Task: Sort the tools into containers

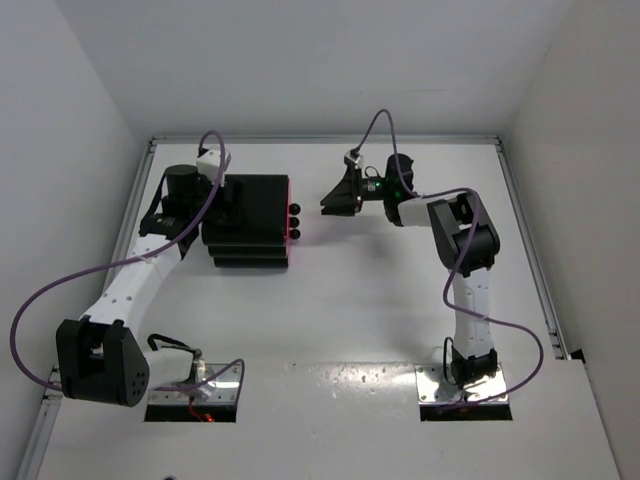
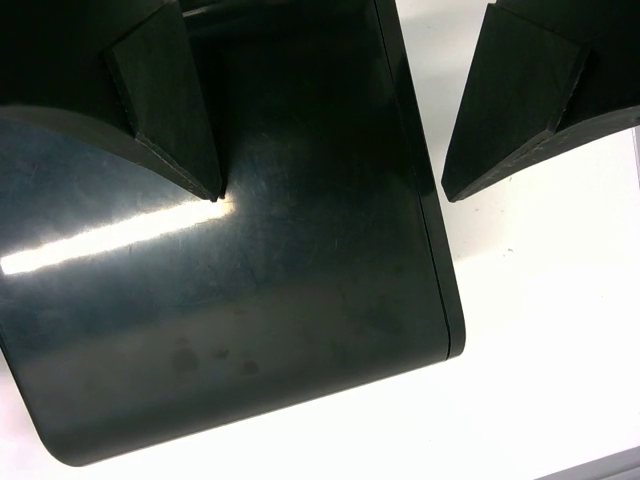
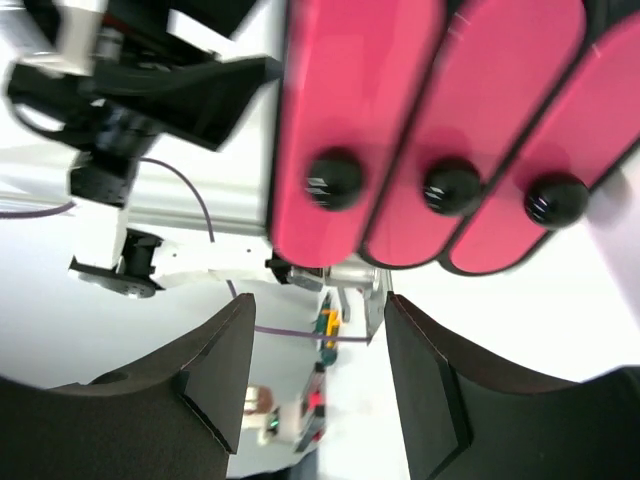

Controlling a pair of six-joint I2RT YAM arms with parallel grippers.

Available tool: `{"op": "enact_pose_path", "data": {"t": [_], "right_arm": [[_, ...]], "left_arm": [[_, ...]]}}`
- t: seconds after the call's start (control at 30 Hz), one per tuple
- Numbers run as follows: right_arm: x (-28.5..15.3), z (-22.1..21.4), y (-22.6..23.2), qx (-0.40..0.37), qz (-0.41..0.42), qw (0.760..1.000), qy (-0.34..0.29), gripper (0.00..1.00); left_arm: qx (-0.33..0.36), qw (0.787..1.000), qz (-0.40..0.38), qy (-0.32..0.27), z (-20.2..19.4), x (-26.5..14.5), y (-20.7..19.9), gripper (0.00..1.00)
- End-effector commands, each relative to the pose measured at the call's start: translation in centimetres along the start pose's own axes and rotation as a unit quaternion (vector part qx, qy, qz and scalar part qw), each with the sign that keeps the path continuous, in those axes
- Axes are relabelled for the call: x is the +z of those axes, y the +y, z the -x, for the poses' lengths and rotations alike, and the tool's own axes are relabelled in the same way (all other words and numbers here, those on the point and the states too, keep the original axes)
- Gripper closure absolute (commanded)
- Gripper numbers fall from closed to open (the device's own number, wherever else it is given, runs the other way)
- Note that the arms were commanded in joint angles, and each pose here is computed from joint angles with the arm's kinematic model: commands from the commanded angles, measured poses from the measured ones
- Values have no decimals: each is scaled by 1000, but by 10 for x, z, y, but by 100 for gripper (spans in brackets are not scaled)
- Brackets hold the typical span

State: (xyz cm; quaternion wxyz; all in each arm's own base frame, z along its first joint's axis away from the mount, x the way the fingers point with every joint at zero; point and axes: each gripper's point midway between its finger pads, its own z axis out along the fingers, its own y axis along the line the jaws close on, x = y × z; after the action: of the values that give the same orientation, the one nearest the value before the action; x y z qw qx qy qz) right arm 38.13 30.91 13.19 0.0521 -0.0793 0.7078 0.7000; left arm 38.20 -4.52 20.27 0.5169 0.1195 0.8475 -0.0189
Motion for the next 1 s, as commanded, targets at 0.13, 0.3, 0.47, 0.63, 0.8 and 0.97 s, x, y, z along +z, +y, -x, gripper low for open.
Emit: {"op": "enact_pose_path", "data": {"t": [0.13,0.3,0.47,0.63,0.8,0.97], "right_arm": [[8,10,48,-95,22,995,-12,45],[27,19,43,-79,17,996,-23,30],[35,25,32,-74,11,997,-34,29],[41,28,21,-60,4,998,-32,33],[46,26,8,-47,-3,998,-30,38],[53,31,11,-58,3,998,-26,38]], "left_arm": [[-3,999,9,37,-24,-6,3,0],[-2,999,14,34,-22,-8,5,0],[-2,999,14,34,-24,-7,5,0],[-2,999,14,34,-26,-6,4,0],[-2,999,15,29,-24,-5,5,0],[-3,999,13,38,-31,-3,4,0]]}}
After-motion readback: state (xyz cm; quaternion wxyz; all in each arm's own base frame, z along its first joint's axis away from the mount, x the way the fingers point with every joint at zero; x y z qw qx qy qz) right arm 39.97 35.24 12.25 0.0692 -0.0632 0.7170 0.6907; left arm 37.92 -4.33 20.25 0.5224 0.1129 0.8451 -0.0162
